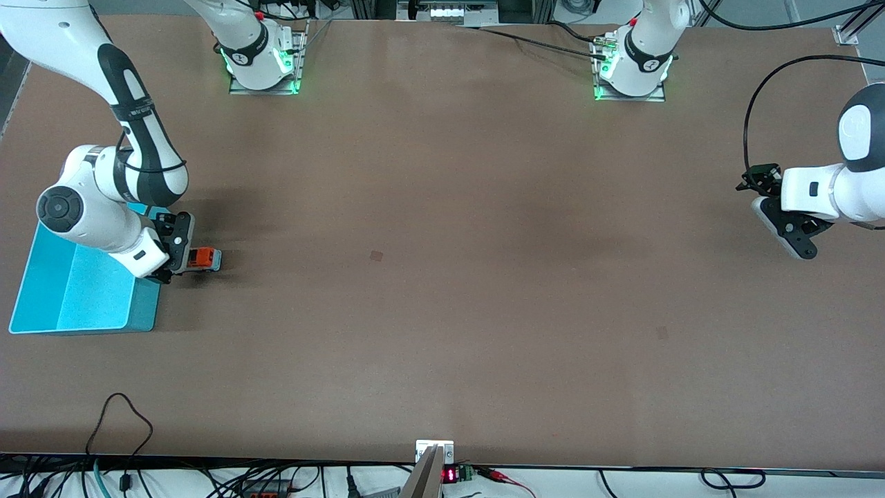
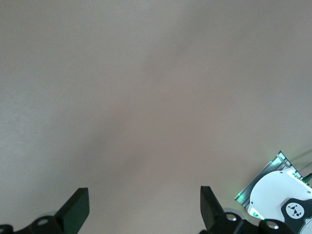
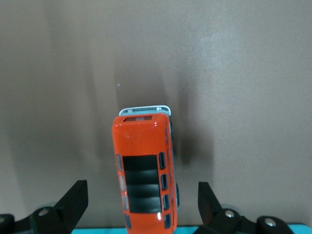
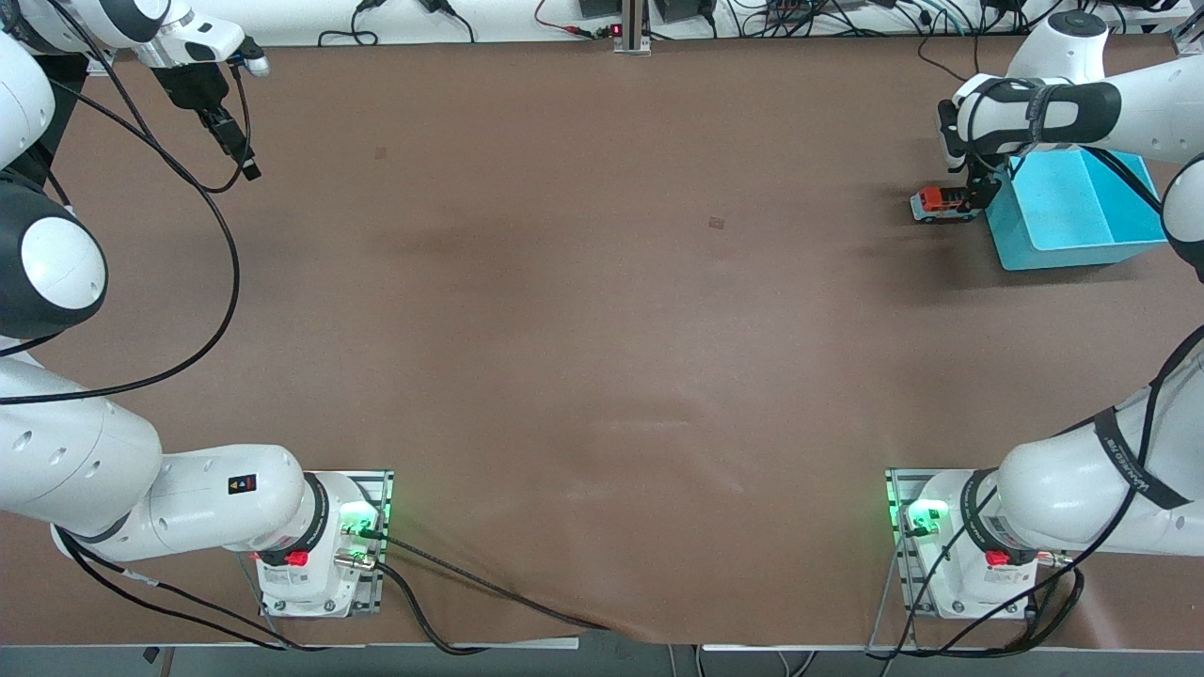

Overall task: Wind up bus and store in blue box
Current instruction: 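Lift the bus with the right gripper while the left gripper withdraws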

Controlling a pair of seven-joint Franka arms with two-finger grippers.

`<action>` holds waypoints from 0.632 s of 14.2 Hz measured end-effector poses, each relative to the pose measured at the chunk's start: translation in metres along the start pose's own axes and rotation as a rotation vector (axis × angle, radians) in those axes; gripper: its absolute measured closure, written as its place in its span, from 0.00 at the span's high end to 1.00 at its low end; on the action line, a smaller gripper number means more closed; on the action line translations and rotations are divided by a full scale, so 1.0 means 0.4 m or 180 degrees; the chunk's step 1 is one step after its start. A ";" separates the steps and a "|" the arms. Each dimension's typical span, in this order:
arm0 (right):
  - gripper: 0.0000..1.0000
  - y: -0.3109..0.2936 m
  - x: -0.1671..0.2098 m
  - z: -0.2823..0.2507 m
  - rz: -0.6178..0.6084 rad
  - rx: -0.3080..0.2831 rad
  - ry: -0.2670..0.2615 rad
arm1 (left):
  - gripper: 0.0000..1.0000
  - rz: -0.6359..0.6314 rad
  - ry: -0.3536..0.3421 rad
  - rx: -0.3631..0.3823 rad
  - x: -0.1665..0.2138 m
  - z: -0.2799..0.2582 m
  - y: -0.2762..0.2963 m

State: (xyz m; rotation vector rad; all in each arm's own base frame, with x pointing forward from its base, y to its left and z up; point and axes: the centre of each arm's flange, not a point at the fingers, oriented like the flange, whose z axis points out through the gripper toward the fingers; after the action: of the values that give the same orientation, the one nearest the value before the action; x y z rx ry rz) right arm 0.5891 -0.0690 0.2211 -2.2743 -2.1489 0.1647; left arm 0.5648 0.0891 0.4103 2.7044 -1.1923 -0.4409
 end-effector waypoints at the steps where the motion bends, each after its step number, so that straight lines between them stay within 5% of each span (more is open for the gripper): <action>1: 1.00 0.001 0.001 0.014 -0.0003 -0.0002 0.0003 | 1.00 0.0000 -0.0001 -0.0001 0.000 0.001 0.000; 7: 0.96 0.006 0.012 0.062 -0.0050 -0.0028 0.0019 | 1.00 -0.0014 0.0009 0.0015 0.002 -0.007 0.001; 9: 0.72 0.007 0.012 0.062 -0.0123 -0.0043 0.0019 | 1.00 -0.0087 0.0009 0.0024 0.011 -0.029 0.010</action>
State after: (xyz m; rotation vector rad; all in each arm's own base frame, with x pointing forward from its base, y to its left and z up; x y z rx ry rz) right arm 0.5901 -0.0659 0.1961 -2.2355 -2.1959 0.1433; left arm 0.5685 0.0833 0.4213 2.7298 -1.1596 -0.4369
